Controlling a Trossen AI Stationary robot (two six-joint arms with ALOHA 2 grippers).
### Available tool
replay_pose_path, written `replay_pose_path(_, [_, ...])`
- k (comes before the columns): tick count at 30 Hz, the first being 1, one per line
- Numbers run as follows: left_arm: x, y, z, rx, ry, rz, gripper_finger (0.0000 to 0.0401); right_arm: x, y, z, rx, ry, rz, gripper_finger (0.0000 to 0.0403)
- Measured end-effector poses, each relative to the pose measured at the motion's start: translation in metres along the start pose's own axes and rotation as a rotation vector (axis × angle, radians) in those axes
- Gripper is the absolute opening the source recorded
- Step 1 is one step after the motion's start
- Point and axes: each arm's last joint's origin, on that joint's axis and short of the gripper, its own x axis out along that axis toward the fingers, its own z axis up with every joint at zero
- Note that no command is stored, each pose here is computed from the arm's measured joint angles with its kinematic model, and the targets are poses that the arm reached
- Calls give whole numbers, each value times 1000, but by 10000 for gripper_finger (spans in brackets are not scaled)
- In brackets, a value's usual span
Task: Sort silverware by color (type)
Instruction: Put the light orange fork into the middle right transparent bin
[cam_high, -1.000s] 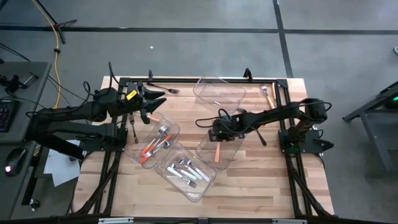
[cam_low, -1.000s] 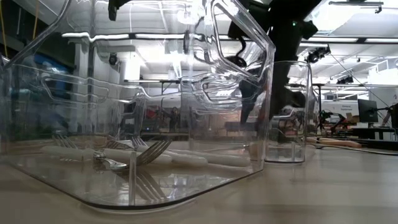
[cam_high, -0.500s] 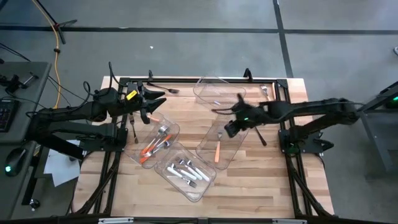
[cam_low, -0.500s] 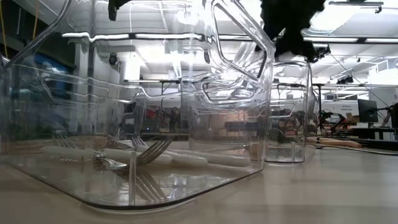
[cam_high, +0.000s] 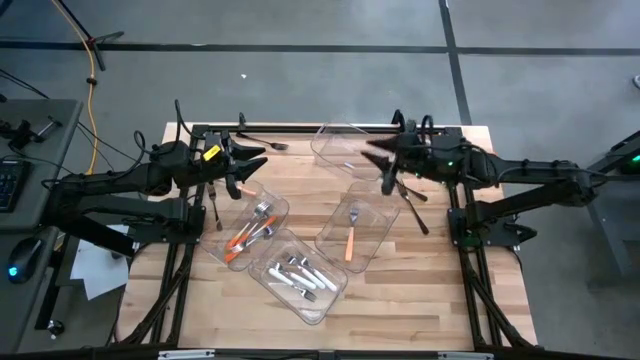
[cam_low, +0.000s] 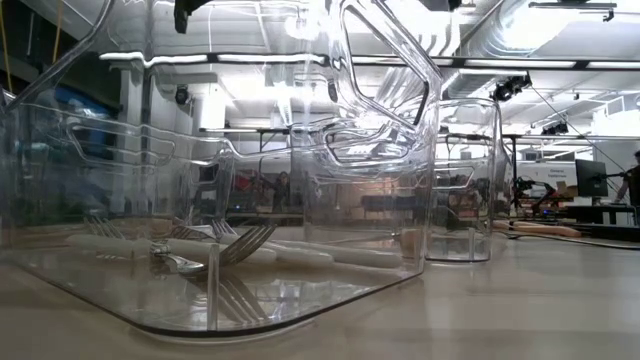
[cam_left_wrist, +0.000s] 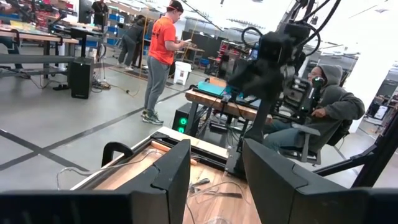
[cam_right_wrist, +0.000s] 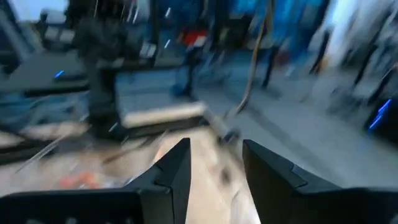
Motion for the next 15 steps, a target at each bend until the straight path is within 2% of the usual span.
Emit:
replay_pose_path(4, [0,0,0,0,0,0,136,3,-3,8,21,-80,-66,129])
replay_pose_path(15, [0,0,0,0,0,0,136,5,-2,6,20,-74,-40,129])
